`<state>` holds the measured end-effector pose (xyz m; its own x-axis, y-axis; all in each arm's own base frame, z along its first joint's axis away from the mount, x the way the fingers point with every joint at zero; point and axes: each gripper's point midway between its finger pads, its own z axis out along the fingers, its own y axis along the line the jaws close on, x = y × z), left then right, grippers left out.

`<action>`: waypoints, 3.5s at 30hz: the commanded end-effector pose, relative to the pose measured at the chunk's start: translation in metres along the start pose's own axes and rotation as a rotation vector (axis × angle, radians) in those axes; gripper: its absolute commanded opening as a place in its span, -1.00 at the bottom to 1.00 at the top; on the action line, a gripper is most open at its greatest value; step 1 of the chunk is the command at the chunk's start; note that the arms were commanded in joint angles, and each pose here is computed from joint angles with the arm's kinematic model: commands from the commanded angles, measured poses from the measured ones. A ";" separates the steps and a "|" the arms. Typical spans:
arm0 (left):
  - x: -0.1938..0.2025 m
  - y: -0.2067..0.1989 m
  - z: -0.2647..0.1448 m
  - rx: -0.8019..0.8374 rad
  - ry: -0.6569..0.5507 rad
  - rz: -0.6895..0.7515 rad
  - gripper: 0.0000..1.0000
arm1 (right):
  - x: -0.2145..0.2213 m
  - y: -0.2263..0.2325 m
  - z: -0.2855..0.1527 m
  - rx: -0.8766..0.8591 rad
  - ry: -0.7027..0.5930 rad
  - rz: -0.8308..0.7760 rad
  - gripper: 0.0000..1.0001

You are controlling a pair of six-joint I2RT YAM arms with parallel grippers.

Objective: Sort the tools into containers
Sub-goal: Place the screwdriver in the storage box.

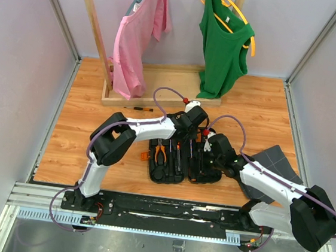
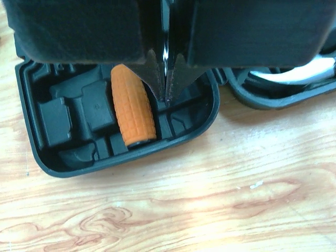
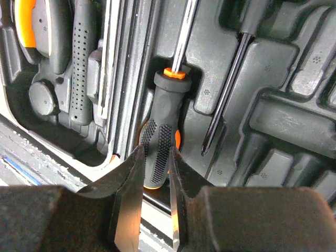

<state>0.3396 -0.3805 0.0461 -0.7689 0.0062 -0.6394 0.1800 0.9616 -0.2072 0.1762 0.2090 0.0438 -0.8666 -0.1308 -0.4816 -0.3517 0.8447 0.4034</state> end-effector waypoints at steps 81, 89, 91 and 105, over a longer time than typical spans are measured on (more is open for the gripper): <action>0.113 0.056 0.019 -0.183 0.390 0.141 -0.92 | 0.034 -0.052 -0.004 0.266 0.115 -0.026 -0.59; 0.121 0.059 0.023 -0.188 0.409 0.150 -0.93 | 0.046 -0.064 -0.003 0.330 0.175 -0.020 -0.64; 0.122 0.058 0.024 -0.186 0.415 0.153 -0.94 | 0.049 -0.068 -0.003 0.355 0.196 -0.011 -0.67; 0.154 0.079 0.026 -0.217 0.515 0.208 -0.99 | 0.058 -0.082 -0.012 0.452 0.215 0.039 -0.74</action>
<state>0.3271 -0.3800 0.0265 -0.8332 0.0924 -0.5452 0.2049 0.9673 -0.1493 0.1844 0.2041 0.0404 -0.9014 -0.0841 -0.4246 -0.2466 0.9060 0.3440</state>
